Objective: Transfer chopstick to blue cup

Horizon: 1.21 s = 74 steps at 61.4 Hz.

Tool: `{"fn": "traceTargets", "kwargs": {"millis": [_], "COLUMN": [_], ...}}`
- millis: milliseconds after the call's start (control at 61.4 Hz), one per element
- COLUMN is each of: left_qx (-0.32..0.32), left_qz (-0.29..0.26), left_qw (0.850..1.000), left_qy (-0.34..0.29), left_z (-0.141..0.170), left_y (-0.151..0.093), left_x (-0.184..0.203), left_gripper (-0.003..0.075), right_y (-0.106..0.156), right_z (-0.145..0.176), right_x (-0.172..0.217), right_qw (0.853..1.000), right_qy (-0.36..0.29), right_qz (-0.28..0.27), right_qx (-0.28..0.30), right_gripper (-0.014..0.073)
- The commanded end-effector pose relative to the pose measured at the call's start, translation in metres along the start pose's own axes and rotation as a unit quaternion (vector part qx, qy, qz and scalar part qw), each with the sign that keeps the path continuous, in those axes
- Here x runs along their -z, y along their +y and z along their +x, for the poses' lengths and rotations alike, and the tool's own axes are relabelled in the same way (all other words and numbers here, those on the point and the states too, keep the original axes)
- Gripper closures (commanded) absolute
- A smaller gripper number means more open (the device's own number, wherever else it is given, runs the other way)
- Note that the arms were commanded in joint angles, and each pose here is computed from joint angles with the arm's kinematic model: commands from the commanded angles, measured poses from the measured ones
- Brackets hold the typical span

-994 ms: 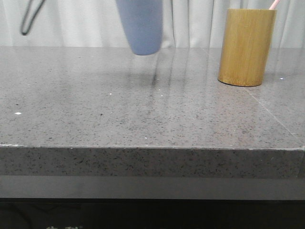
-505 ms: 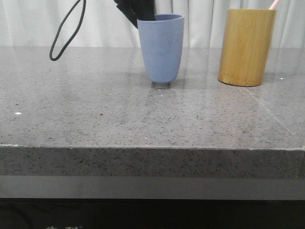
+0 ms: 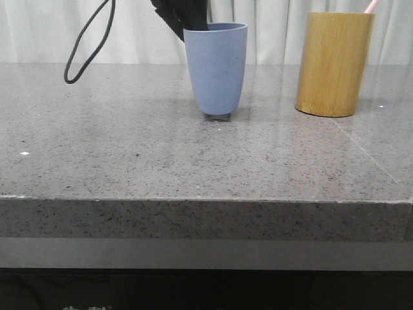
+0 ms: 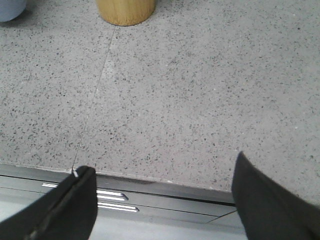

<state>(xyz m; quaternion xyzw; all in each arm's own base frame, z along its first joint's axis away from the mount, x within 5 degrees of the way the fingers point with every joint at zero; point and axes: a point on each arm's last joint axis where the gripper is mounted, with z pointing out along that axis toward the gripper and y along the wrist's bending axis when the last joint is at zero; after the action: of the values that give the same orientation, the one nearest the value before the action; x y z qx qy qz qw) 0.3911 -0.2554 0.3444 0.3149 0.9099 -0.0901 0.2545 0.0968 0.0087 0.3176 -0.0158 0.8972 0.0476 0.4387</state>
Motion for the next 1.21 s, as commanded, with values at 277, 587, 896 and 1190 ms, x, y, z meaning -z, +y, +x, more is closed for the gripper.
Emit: {"fn": "traceTargets", "kwargs": {"millis": [277,587,896,1190], "left_qx": [-0.001,0.003,0.003,0.003], "left_qz": [0.003,0.004,0.005,0.037], "left_qw": [0.998,0.996,0.990,0.977], "left_qy": [-0.067,-0.093,-0.144,-0.208], "left_z": [-0.010,-0.010,-0.003,0.016], "left_y": [-0.006,-0.006,-0.009,-0.021], "left_x": [0.042,0.070,0.134,0.202], "left_gripper": [0.0407,0.0407,0.0408,0.0408], "right_y": [0.001,0.001,-0.010,-0.018], "right_z": [-0.013,-0.021,-0.056,-0.091], "right_x": [0.004,0.008,0.001,-0.034], "right_qw": [0.999,0.997,0.995,0.989], "right_qy": [-0.046,-0.073,-0.077,-0.056], "right_qz": [-0.002,-0.001,0.031,-0.004], "right_qx": [0.002,0.001,-0.058,-0.136], "right_gripper": [0.0024,0.0024,0.0024,0.0024]}}
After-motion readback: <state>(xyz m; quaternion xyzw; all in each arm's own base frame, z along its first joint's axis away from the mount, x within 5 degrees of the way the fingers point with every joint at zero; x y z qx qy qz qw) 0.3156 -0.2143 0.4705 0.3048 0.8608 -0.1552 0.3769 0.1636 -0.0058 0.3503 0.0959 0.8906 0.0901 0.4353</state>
